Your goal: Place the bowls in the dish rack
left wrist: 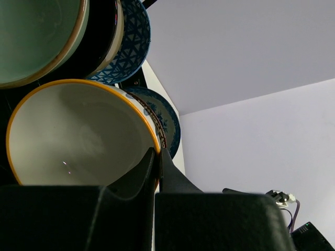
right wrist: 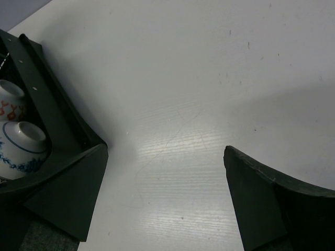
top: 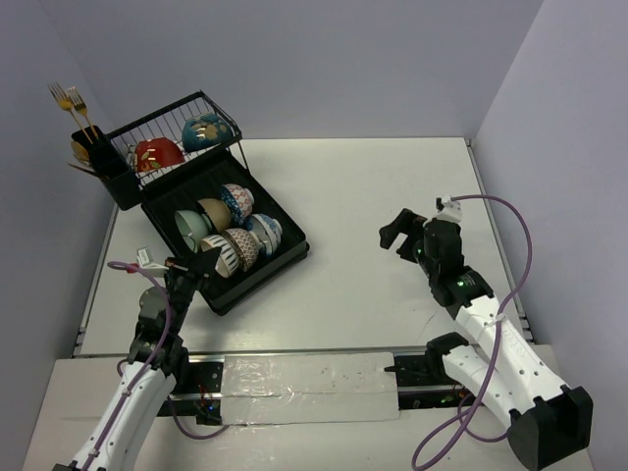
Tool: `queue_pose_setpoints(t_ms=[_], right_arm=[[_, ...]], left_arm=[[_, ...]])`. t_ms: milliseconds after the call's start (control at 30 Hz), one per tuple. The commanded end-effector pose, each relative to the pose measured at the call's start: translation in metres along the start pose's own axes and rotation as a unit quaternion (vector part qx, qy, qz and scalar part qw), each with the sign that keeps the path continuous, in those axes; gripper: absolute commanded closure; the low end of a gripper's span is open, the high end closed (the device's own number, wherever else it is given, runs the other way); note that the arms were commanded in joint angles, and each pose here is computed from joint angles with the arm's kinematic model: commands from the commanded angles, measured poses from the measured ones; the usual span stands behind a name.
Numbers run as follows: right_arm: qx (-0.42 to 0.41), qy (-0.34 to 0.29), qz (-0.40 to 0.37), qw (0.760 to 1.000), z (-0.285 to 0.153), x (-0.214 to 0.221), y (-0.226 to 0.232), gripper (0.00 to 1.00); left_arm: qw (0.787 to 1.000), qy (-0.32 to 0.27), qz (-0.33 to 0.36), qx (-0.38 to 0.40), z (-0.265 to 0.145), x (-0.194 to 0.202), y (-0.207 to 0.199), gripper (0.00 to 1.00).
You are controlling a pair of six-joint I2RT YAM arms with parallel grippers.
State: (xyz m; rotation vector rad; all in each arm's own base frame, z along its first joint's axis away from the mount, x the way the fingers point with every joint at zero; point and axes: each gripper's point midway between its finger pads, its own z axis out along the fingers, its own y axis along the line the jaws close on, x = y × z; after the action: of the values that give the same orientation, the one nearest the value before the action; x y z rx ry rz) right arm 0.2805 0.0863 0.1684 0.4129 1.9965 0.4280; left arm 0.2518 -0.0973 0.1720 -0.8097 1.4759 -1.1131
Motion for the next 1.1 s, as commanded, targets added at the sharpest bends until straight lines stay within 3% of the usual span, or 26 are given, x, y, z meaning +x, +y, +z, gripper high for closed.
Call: queue_pose_setpoints(t_ms=[0, 333, 633, 1067], right_arm=[[-0.019, -0.032, 0.0, 0.999, -0.002, -0.024, 0.015, 0.01], [-0.032, -0.028, -0.002, 0.999, 0.001, -0.023, 0.021, 0.01], [-0.039, -0.028, -0.004, 0.999, 0.003, -0.026, 0.025, 0.02], [-0.042, -0.028, -0.003, 0.999, 0.002, -0.028, 0.028, 0.02]], left_arm=[[0.999, 0.008, -0.009, -0.045, -0.002, 0.011, 0.04, 1.0], [0.999, 0.009, 0.0, -0.04, -0.001, 0.011, 0.05, 1.0], [0.998, 0.049, 0.007, -0.035, 0.0, 0.024, 0.054, 1.0], [0.992, 0.043, -0.072, -0.092, -0.015, 0.03, 0.08, 1.0]])
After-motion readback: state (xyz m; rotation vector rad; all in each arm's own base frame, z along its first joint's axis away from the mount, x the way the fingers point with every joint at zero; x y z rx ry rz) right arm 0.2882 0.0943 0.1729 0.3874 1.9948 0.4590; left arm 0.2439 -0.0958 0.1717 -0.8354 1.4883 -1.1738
